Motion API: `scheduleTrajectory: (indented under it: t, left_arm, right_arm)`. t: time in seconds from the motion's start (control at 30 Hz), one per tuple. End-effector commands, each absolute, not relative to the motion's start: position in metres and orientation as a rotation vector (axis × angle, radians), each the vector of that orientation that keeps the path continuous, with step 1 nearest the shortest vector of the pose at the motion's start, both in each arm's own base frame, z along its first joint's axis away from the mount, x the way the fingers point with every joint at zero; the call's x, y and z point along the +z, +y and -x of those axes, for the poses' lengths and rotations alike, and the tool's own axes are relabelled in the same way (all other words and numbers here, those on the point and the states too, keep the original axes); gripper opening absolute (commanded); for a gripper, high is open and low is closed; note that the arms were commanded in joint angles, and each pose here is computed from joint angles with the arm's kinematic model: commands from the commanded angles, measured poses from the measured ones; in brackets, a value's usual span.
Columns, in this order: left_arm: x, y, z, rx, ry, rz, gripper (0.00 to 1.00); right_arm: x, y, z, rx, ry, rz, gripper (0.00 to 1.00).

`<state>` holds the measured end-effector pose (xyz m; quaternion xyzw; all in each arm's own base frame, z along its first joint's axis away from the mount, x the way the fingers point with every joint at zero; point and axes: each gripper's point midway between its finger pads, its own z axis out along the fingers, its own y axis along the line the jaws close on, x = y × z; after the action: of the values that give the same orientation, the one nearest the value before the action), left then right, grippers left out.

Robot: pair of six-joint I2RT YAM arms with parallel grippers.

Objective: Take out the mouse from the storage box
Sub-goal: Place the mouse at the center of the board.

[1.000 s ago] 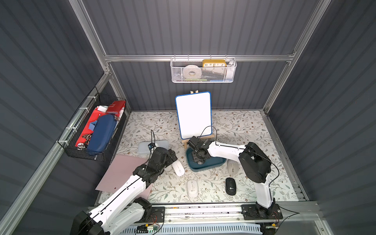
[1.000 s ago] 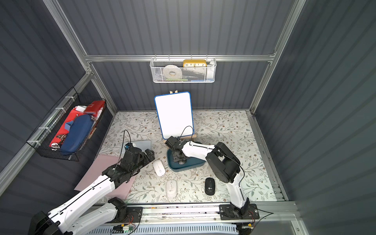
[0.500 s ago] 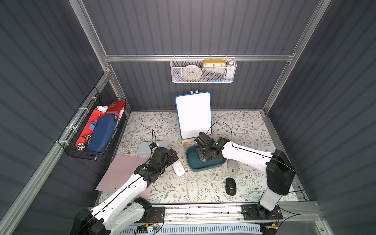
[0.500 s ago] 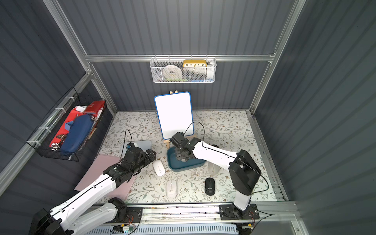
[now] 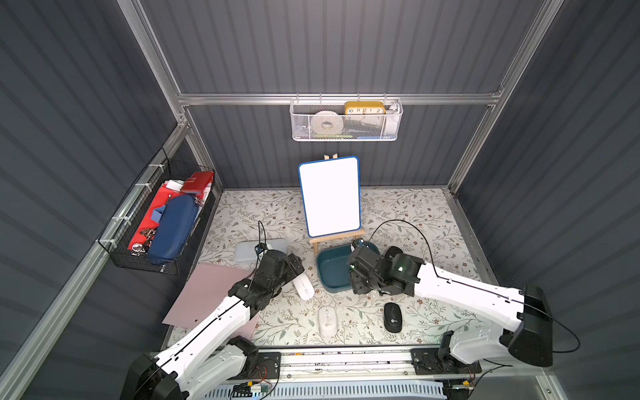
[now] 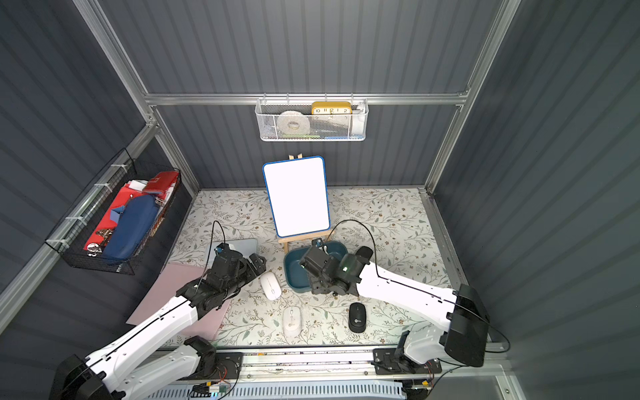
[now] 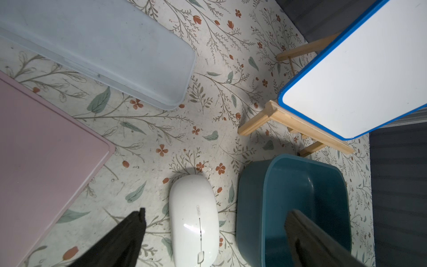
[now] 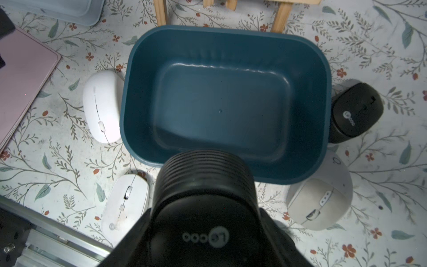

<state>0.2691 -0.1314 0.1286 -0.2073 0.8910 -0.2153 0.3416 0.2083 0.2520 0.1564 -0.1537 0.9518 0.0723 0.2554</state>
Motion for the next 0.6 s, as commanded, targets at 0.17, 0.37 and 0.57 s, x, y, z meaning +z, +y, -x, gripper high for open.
scheduleTrajectory:
  t: [0.17,0.37,0.57]
  left_arm:
    - [0.133,-0.128,-0.264,-0.590,2.308,0.581,0.99]
    - [0.131,-0.128,-0.262,-0.598,2.314,0.595,1.00]
    - [0.130,-0.129,-0.261,-0.612,2.312,0.605,1.00]
  right_arm:
    - [0.141,0.241,-0.171,0.158,2.595,0.401,0.53]
    - [0.126,0.245,-0.152,0.108,2.588,0.465,0.53]
    - [0.102,0.249,-0.132,0.089,2.619,0.519,0.52]
